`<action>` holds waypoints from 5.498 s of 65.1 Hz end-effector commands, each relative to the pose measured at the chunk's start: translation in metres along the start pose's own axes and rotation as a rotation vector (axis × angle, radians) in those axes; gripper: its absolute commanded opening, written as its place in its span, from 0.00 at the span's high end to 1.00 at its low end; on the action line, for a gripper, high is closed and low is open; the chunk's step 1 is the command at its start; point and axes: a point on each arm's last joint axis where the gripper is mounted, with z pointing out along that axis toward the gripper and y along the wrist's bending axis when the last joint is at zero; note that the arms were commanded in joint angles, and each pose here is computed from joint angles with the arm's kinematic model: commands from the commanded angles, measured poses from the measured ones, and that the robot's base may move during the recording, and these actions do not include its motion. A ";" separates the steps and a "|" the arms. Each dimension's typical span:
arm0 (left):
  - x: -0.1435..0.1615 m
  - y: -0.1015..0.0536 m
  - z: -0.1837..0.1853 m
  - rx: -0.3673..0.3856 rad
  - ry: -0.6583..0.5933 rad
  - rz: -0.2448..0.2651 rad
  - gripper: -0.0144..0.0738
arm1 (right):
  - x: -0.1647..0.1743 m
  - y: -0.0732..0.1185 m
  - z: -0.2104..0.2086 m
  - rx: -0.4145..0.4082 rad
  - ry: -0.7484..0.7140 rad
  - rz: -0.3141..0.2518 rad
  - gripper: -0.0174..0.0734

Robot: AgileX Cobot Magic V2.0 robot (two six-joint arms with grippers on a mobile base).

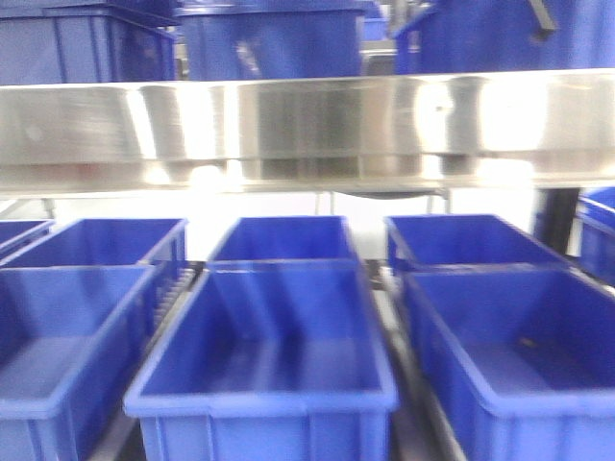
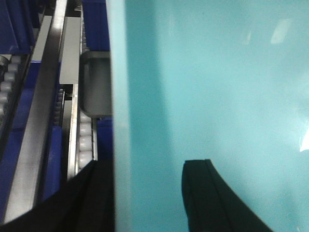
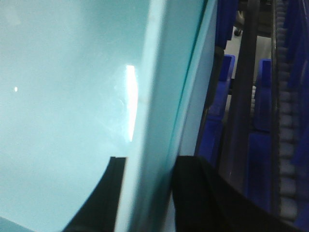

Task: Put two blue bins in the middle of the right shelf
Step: 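Hold the teal bin with both grippers and drive away from the rack, then hold the teal bin and drive across the floor past the red table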

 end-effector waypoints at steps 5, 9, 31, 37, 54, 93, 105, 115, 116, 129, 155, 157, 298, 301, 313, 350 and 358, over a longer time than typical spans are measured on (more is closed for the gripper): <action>-0.010 -0.002 -0.012 0.016 -0.093 0.040 0.96 | -0.012 -0.002 -0.017 0.015 -0.115 -0.030 0.98; -0.010 -0.002 -0.012 0.016 -0.093 0.040 0.96 | -0.012 -0.002 -0.017 0.015 -0.115 -0.030 0.98; -0.010 -0.002 -0.012 0.016 -0.093 0.040 0.96 | -0.012 -0.002 -0.017 0.015 -0.115 -0.030 0.98; -0.010 -0.002 -0.012 0.016 -0.093 0.040 0.96 | -0.012 -0.002 -0.017 0.015 -0.115 -0.030 0.98; -0.010 -0.002 -0.012 0.016 -0.093 0.040 0.96 | -0.012 -0.002 -0.017 0.015 -0.115 -0.030 0.98; -0.010 -0.002 -0.012 0.016 -0.093 0.040 0.96 | -0.012 -0.002 -0.017 0.015 -0.115 -0.030 0.98; -0.010 -0.002 -0.012 0.016 -0.093 0.040 0.96 | -0.012 -0.002 -0.017 0.015 -0.115 -0.030 0.98; -0.010 -0.002 -0.012 0.016 -0.093 0.040 0.96 | -0.012 -0.002 -0.017 0.015 -0.115 -0.030 0.98; -0.010 -0.002 -0.012 0.016 -0.093 0.040 0.96 | -0.012 -0.002 -0.017 0.015 -0.115 -0.030 0.98; -0.010 -0.002 -0.012 0.016 -0.093 0.040 0.96 | -0.012 -0.002 -0.017 0.015 -0.115 -0.030 0.98; -0.010 -0.002 -0.012 0.014 -0.094 0.041 0.96 | -0.012 -0.002 -0.017 0.015 -0.115 -0.030 0.98; -0.010 -0.002 -0.012 0.014 -0.094 0.041 0.96 | -0.012 -0.002 -0.017 0.015 -0.115 -0.030 0.98; -0.010 -0.002 -0.012 0.013 -0.094 0.042 0.96 | -0.012 -0.002 -0.017 0.015 -0.115 -0.030 0.98; -0.010 -0.002 -0.012 0.013 -0.094 0.042 0.96 | -0.012 -0.002 -0.017 0.015 -0.115 -0.030 0.98; -0.010 -0.002 -0.012 0.013 -0.094 0.042 0.96 | -0.012 -0.002 -0.017 0.015 -0.115 -0.030 0.98; -0.010 -0.002 -0.012 0.013 -0.094 0.042 0.96 | -0.012 -0.002 -0.017 0.015 -0.115 -0.030 0.98; -0.010 -0.002 -0.012 0.013 -0.094 0.042 0.96 | -0.012 -0.002 -0.017 0.015 -0.115 -0.030 0.98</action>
